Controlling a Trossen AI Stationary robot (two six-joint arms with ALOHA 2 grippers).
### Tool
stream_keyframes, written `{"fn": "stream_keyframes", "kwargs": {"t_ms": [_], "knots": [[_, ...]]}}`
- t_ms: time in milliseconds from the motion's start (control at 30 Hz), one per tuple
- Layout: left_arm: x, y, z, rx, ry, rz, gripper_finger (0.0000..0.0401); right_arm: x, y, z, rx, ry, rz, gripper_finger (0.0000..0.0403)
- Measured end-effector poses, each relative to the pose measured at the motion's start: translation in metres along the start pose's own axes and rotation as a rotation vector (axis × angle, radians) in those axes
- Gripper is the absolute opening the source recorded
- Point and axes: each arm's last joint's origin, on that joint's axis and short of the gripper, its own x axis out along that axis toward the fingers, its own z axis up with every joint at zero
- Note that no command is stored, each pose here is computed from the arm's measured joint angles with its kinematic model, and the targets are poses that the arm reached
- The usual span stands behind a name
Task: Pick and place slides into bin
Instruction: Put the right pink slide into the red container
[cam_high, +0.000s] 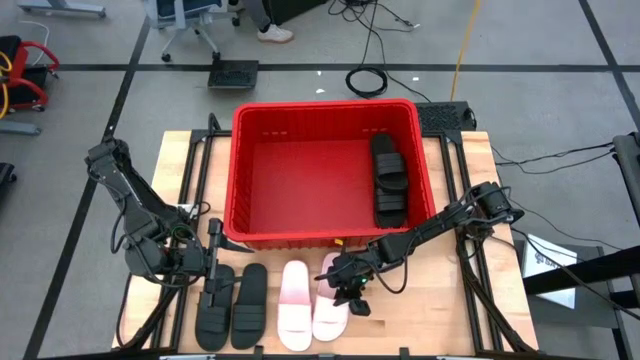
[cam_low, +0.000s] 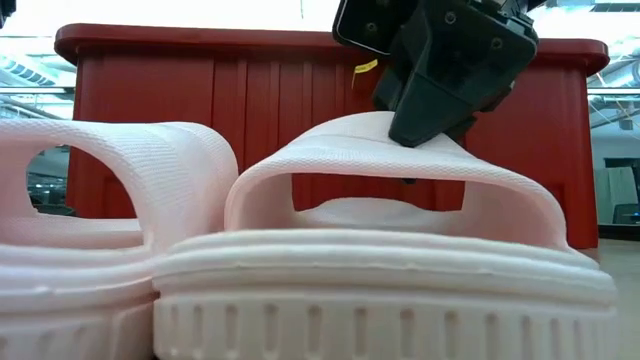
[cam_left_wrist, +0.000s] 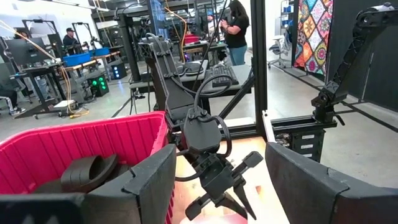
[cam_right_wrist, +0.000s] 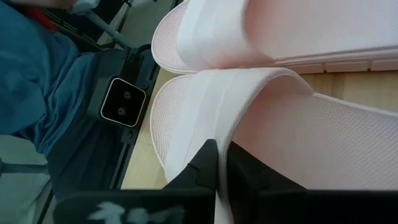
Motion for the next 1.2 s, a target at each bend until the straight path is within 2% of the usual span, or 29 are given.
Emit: {"fn": "stream_keyframes", "kwargs": {"t_ms": [200, 600, 1200], "knots": [[0.0, 0.0, 0.0, 0.0, 0.0, 0.0, 0.0253, -0.009, 0.006, 0.005, -0.046, -0.023, 0.015, 0.0004], [0.0, 0.0, 0.0, -0.001, 0.0, 0.0, 0.0253, -0.024, 0.039, 0.011, -0.201, -0.093, 0.076, 0.0004], [0.0, 0.0, 0.0, -0.002, -0.002, 0.0, 0.0253, -0.053, 0.072, 0.028, -0.461, -0.291, 0.149, 0.0004]]}}
